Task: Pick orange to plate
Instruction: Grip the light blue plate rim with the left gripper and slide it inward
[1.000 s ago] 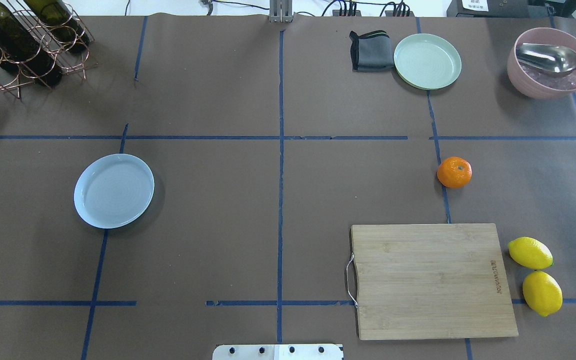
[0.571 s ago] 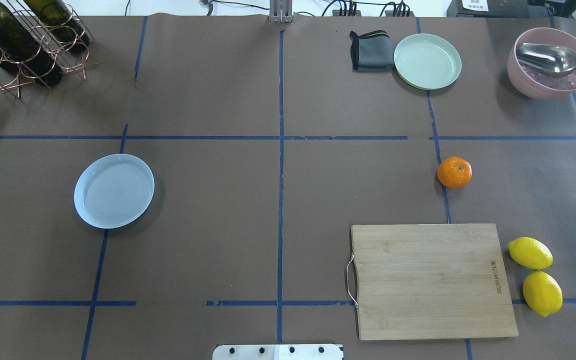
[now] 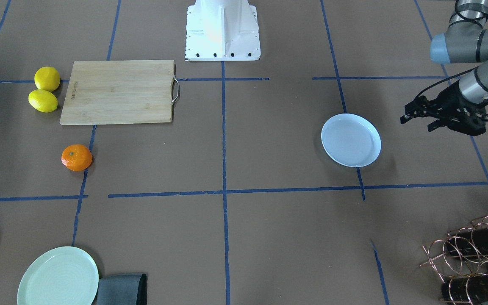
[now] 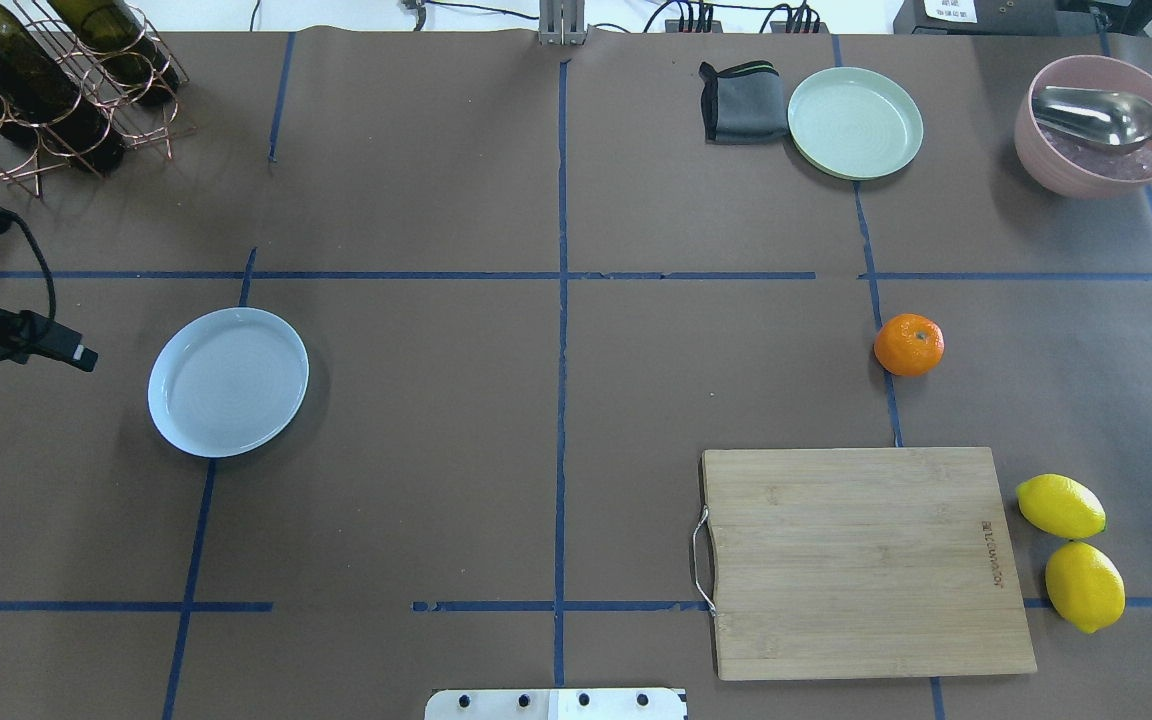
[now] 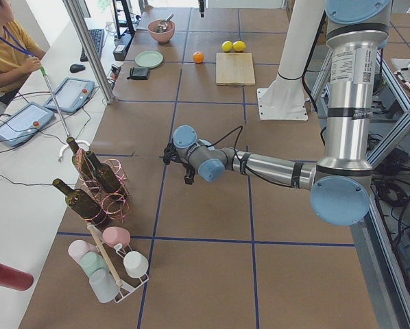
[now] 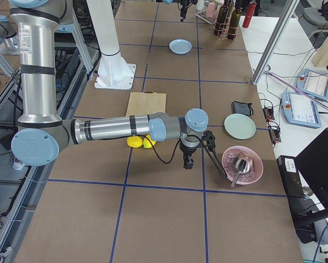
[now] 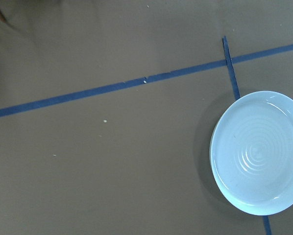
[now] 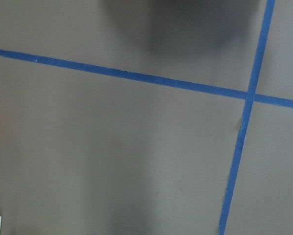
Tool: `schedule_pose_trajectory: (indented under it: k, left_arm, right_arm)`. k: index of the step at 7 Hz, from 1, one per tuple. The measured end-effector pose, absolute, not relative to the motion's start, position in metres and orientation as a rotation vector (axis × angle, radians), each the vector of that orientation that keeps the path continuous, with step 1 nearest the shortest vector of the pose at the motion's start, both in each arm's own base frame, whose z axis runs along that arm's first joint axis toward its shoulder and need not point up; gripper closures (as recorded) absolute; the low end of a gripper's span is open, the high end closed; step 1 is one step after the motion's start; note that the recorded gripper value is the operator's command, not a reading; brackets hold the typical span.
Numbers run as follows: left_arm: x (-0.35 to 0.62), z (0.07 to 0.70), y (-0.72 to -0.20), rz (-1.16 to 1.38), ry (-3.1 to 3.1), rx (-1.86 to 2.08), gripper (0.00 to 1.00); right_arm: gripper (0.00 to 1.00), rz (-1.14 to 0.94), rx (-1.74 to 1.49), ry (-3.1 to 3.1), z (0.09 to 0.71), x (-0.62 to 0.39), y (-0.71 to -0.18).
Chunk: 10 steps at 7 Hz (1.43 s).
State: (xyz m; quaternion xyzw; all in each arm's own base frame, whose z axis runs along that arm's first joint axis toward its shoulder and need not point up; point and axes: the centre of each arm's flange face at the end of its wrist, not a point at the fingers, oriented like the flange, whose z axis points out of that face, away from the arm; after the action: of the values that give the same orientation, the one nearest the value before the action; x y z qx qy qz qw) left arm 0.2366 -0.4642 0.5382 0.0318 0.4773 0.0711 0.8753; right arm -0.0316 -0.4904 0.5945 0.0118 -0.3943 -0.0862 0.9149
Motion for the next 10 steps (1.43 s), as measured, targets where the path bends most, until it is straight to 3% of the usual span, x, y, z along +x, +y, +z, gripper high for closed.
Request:
schedule_pose_trajectory:
  k: [4, 5, 6, 7, 10]
  left_arm:
    - [0.302, 0.540, -0.455, 0.107, 0.974, 0.020, 0.29]
    - [0.308, 0.541, -0.457, 0.110, 0.972, 0.015, 0.47]
    - [0.312, 0.541, -0.460, 0.111, 0.972, 0.013, 0.82]
    - [0.314, 0.541, -0.461, 0.112, 0.971, 0.012, 1.00]
    - [0.318, 0.525, -0.465, 0.123, 0.994, 0.027, 1.00]
  right_arm:
    - [0.00, -0.181, 0.017, -0.809, 0.599, -0.032, -0.487]
    - [0.00, -0.182, 0.015, -0.809, 0.601, -0.031, -0.485]
    - [0.00, -0.183, 0.015, -0.808, 0.602, -0.031, -0.485]
    - [0.00, -0.184, 0.014, -0.808, 0.602, -0.031, -0.485]
    - [0.00, -0.198, 0.018, -0.811, 0.596, -0.040, -0.488]
